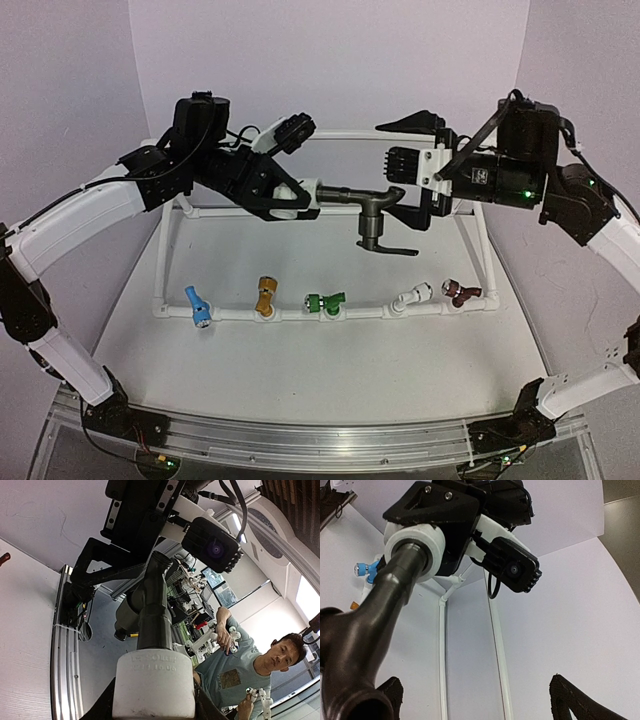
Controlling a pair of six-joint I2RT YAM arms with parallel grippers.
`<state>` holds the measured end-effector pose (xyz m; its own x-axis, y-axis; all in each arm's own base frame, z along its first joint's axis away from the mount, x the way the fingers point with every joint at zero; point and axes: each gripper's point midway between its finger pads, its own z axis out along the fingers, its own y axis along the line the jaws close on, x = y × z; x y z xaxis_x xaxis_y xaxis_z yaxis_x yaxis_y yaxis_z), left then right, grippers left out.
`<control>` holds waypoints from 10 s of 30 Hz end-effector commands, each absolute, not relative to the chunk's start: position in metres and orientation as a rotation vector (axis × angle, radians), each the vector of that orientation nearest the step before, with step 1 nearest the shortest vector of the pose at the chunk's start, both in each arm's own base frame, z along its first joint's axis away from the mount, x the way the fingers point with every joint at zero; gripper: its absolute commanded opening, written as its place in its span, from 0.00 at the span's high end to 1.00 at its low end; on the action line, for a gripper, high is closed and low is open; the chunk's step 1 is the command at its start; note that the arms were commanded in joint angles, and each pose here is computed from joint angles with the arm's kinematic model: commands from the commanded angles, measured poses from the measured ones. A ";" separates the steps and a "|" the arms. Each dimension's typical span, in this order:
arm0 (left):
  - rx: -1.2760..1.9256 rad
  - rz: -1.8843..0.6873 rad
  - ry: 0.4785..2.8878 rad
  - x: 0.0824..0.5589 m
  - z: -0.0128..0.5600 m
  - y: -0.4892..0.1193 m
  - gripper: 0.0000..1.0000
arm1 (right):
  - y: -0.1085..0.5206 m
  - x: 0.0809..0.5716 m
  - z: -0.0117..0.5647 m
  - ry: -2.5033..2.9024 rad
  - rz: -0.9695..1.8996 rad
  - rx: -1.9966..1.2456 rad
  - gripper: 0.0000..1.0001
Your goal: Install the water faucets
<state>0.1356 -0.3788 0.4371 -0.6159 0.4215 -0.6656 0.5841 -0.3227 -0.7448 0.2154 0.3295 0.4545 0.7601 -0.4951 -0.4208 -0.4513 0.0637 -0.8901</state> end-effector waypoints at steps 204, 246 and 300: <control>1.125 -2.125 1.596 0.183 0.476 -0.363 1.00 | 0.269 0.211 0.415 0.942 -0.253 -1.440 0.09; 1.018 -2.213 1.460 0.186 0.492 -0.360 1.00 | 0.330 0.215 0.473 0.511 -0.395 -1.030 1.00; 1.155 -2.033 1.739 0.164 0.440 -0.379 1.00 | 0.336 0.251 0.521 0.762 -0.345 -1.007 1.00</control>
